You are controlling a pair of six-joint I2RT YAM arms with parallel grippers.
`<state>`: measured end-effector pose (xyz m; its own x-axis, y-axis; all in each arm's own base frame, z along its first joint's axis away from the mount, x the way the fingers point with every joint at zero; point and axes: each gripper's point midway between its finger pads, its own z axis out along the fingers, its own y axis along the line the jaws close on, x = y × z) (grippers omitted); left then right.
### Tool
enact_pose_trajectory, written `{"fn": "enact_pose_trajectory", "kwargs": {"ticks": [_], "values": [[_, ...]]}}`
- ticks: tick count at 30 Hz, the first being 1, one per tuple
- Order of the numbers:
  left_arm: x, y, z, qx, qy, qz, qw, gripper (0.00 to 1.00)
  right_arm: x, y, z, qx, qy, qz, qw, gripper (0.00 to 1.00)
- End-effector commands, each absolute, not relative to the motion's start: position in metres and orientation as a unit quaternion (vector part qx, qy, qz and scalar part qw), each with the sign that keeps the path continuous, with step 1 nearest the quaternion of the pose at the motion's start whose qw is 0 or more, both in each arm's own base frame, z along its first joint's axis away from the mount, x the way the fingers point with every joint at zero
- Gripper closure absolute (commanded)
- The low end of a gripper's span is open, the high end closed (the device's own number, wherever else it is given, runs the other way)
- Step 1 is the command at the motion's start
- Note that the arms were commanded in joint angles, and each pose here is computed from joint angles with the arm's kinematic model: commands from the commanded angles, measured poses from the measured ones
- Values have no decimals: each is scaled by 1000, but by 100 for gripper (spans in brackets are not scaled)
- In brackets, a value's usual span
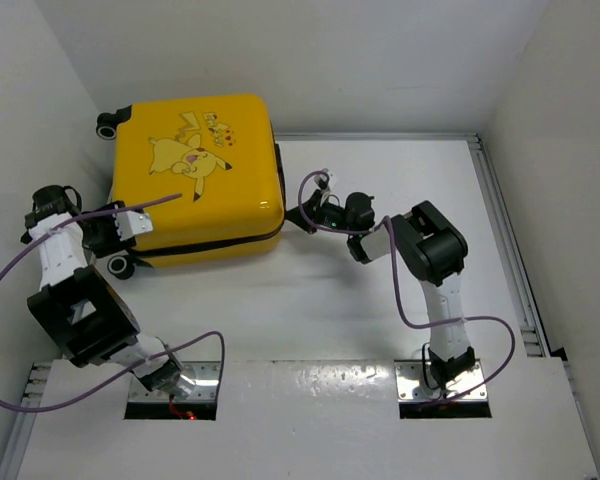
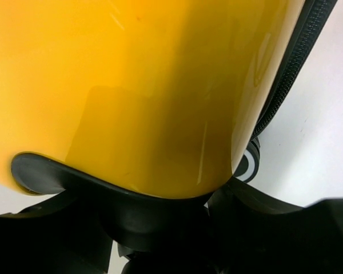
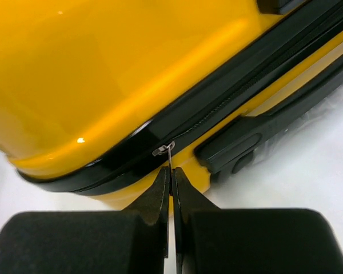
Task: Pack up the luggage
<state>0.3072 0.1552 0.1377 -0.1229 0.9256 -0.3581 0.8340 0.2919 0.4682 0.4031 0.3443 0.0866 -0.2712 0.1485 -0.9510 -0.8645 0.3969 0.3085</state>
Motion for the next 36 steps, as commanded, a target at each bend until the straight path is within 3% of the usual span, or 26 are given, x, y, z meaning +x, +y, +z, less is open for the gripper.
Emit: {"fn": "enact_pose_trajectory", "kwargs": {"ticks": [1,5,15,22,24,28,36], "values": [[237,75,82,783,565,-98,240,100,421,351,172,-314,483,459,676,100],[240,78,80,797,548,-97,235,100,470,343,189,-280,463,398,741,100],[256,92,70,834,499,-101,214,100,544,312,202,-198,456,299,815,100],[278,97,69,841,490,-101,207,100,596,308,203,-154,456,261,837,100],[281,100,68,842,490,-101,203,100,611,308,177,-150,478,244,830,100],[288,100,71,846,484,-94,202,100,642,304,202,-123,460,217,852,100],[298,93,71,840,489,-101,210,100,676,320,153,-128,503,218,826,100]]}}
